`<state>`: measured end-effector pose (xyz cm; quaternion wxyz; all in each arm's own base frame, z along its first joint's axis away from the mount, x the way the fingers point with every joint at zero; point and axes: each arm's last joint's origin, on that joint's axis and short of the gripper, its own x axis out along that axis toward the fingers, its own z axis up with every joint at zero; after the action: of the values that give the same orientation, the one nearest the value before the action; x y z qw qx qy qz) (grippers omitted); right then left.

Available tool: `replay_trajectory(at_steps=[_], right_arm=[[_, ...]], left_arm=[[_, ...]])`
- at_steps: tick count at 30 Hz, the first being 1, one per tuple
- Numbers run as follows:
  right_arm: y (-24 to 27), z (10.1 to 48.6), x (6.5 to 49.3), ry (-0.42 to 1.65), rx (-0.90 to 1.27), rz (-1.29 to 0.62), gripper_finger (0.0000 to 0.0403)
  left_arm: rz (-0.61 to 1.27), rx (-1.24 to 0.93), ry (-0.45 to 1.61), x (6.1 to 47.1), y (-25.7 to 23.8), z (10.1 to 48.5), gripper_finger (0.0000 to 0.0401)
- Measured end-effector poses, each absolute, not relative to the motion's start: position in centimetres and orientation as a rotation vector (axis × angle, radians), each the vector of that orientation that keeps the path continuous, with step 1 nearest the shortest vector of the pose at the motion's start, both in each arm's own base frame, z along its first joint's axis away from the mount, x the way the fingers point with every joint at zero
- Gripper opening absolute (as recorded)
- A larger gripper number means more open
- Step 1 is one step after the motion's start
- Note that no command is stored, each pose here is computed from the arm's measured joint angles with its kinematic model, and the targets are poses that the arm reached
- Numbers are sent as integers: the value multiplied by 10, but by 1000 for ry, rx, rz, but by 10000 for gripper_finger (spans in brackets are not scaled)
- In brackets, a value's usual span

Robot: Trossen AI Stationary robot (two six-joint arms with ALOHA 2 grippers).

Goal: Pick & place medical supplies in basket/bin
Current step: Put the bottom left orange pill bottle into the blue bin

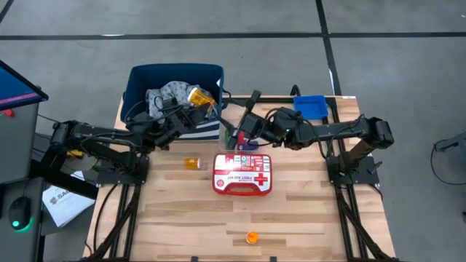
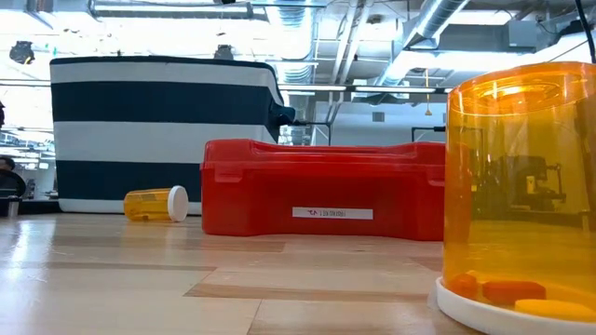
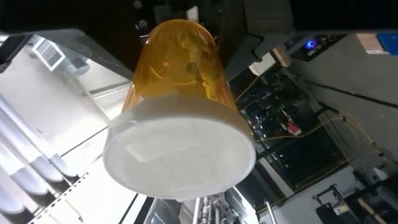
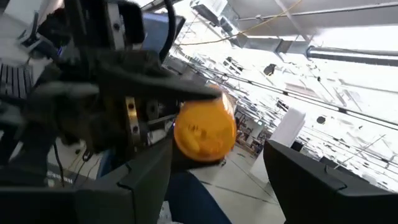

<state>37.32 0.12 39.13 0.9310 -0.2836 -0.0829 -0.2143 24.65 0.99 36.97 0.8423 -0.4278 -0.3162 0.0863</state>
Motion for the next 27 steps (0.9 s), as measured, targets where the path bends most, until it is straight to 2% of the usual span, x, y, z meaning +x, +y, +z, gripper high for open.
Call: replay_trajectory(at_steps=[13,18,27], right_arm=[[-13,388,374,-93,-833,-437,249],[-11,388,375,-58,-1002,-445,249],[-9,388,376,-107,-1128,-344,249]], left_arm=[[194,-1023,-734,244,12,371,176],[232,-1076,-748,245,13,369,176],[241,-1095,-728,246,13,367,176]])
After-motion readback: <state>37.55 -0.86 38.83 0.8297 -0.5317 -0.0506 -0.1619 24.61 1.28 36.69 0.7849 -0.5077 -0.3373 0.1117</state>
